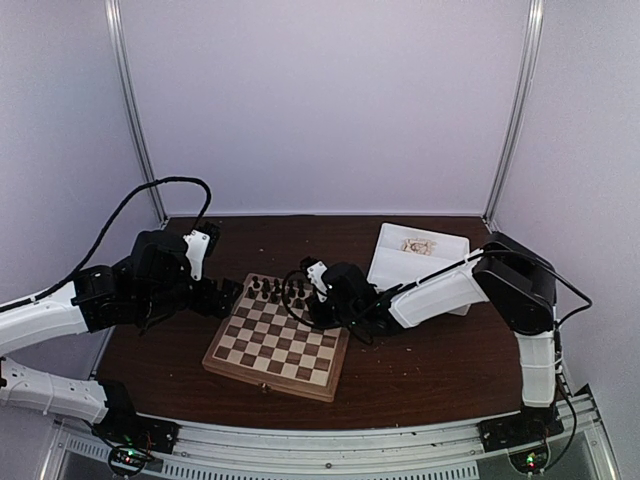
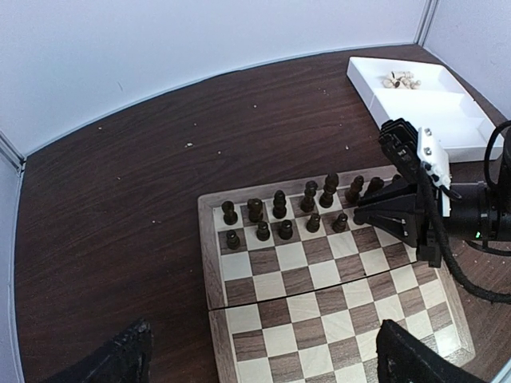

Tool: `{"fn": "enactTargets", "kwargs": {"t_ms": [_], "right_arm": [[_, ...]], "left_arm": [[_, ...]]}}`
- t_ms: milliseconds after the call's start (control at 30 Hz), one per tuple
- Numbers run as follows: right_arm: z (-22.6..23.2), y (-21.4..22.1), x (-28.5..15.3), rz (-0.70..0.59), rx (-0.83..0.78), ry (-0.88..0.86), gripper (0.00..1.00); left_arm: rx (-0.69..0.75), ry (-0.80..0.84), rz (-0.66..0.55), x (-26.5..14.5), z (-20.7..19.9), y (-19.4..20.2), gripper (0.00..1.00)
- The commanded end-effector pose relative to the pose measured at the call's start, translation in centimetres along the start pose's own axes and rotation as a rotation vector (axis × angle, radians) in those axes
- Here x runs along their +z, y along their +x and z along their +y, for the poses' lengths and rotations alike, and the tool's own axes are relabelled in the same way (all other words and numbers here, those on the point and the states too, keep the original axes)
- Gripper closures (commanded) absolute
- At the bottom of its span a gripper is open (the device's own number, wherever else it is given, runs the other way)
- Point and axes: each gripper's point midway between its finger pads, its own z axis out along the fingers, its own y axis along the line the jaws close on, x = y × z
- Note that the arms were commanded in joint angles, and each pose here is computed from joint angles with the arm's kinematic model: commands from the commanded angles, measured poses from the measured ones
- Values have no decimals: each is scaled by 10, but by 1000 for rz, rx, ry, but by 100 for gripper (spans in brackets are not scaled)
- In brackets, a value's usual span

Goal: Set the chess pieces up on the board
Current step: Place the chess piece on the chessboard.

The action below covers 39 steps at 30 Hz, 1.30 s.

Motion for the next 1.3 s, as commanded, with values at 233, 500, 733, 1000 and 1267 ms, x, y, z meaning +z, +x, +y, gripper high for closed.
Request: {"fn": "enactTargets", "kwargs": {"t_ms": [233, 500, 733, 1000, 1267], "right_arm": [[-4, -1, 1, 6, -19, 40, 89], [-3, -7, -2, -2, -23, 35, 83], [-2, -12, -7, -11, -23, 31, 79], [1, -26, -17, -28, -18, 11, 78], [2, -38, -34, -47, -12, -4, 74]], "left_arm": [[2, -11, -16, 1, 3, -3, 2], [-1, 0, -12, 3, 1, -2, 2], [-2, 9, -13, 2, 0, -3, 2], [-2, 10, -11, 3, -1, -3, 2], [-1, 12, -8, 4, -2, -2, 2]]}}
